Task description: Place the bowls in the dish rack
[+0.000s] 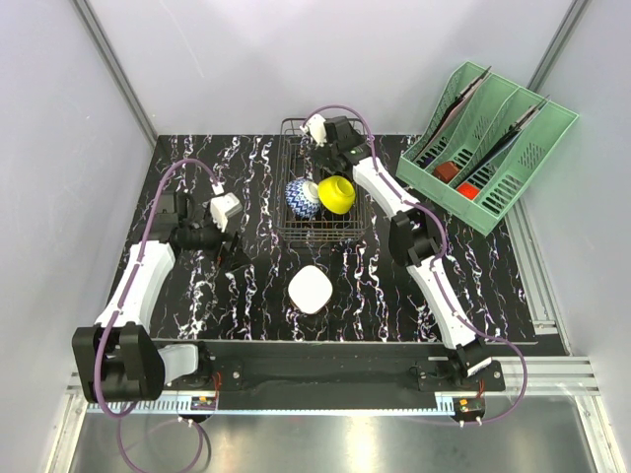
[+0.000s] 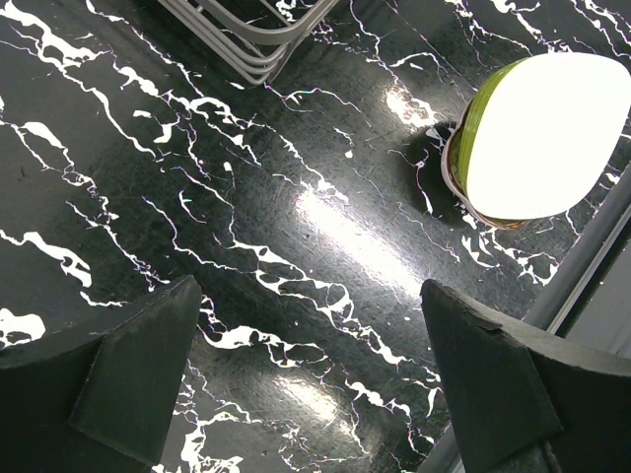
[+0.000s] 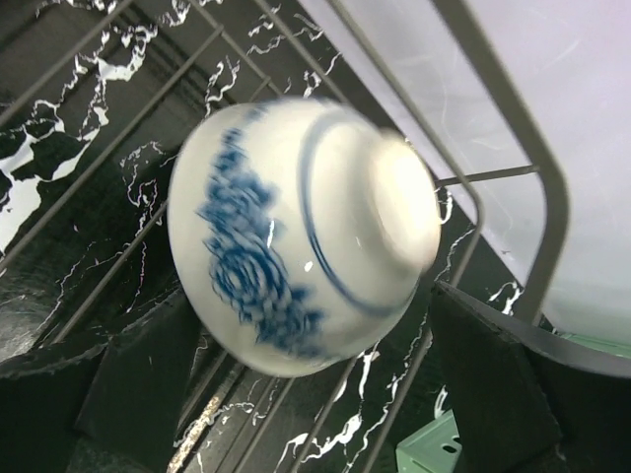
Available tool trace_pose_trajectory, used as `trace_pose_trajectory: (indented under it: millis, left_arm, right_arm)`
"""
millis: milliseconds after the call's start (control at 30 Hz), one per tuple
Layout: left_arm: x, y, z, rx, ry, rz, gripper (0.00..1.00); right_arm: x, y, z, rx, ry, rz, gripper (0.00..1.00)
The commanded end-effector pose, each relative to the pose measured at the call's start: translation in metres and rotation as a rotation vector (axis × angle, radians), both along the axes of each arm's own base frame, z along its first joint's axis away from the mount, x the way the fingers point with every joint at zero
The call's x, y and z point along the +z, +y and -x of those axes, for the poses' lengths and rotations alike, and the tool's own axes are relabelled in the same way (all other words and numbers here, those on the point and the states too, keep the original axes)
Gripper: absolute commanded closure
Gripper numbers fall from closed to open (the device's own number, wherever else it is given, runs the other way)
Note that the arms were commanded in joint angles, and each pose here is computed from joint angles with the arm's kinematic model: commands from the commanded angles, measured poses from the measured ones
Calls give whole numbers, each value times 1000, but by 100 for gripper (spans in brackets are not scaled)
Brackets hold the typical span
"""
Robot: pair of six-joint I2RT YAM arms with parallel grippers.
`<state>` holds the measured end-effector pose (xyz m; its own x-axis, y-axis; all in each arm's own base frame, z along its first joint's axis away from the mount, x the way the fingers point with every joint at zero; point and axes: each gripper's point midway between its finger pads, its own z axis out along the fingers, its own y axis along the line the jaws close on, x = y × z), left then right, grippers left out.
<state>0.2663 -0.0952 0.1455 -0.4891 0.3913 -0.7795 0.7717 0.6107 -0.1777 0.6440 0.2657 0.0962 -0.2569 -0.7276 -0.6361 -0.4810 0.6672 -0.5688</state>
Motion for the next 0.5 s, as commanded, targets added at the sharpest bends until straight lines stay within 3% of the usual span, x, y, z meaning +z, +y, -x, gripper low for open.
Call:
trace_pose_trajectory:
  millis: [0, 467]
  left_arm:
    - [5, -4, 0, -20, -19, 38, 1]
    - [3, -2, 0, -15, -9, 54, 1]
  right_arm:
    - [4, -8, -9, -30, -35, 0, 0]
    - [-6, -11, 0, -17, 2, 26, 0]
